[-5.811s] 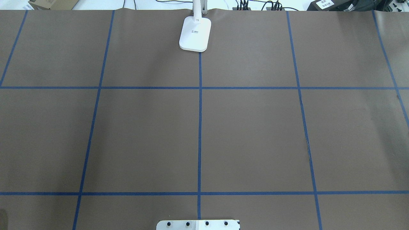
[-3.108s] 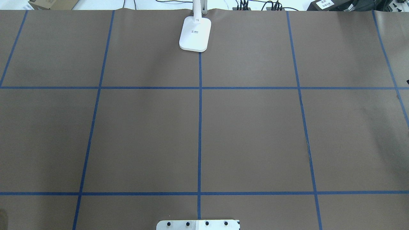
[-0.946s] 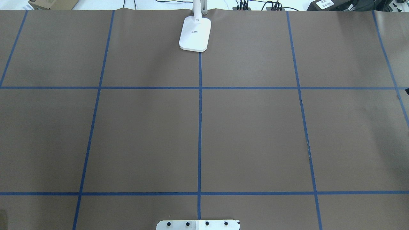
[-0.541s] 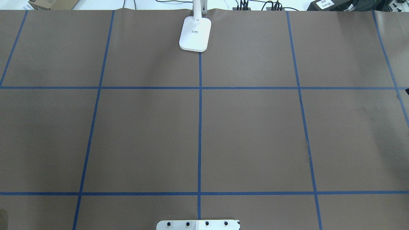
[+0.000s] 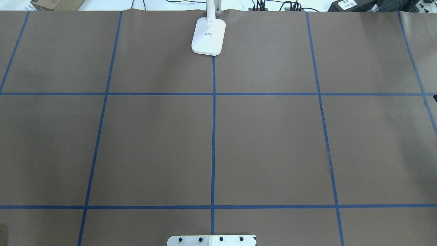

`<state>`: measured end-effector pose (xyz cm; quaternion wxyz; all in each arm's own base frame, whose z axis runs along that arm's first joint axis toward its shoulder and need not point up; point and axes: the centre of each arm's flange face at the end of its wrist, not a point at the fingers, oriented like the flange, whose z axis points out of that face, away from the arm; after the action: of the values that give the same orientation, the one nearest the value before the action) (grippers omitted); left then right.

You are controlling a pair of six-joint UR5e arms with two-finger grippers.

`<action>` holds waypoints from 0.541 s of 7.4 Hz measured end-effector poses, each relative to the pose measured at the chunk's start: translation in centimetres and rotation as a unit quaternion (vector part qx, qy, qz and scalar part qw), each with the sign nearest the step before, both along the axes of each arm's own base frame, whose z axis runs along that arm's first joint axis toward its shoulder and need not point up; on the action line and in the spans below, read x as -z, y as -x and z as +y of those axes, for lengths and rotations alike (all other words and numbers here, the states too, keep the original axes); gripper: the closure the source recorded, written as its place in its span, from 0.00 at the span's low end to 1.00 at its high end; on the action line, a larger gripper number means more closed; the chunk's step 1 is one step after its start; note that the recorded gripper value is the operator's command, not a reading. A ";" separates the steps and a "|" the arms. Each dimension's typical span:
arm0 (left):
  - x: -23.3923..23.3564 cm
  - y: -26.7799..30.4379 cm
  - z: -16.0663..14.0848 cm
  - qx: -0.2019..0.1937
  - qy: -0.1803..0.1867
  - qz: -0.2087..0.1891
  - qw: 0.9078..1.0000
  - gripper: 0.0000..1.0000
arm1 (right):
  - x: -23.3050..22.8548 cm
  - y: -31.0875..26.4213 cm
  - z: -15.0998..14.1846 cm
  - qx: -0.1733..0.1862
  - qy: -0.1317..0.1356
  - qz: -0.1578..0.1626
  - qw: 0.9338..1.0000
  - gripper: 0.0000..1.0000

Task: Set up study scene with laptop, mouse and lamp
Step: 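Carry the open grey laptop with the left gripper onto the table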

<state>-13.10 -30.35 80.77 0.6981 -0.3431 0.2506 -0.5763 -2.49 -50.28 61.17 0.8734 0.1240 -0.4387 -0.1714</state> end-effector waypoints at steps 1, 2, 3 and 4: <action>0.1 0.0 -0.2 0.000 -0.001 0.000 1.000 1.00 | 0.0 0.0 0.0 0.000 0.000 0.000 1.000 0.01; 0.3 0.0 -0.2 -0.001 -0.001 0.000 1.000 1.00 | 0.0 0.0 0.0 0.000 0.000 0.000 1.000 0.01; 0.6 0.1 -0.3 -0.001 -0.003 0.000 1.000 1.00 | 0.0 0.0 0.0 0.000 0.001 0.000 1.000 0.01; 1.6 0.1 -0.5 -0.004 -0.005 0.002 1.000 1.00 | -0.1 0.0 0.0 0.000 0.001 0.000 1.000 0.01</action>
<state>-13.22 -30.86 79.21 0.7012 -0.3421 0.2534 -0.5719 -2.49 -50.27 61.24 0.8735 0.1230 -0.4390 -0.1706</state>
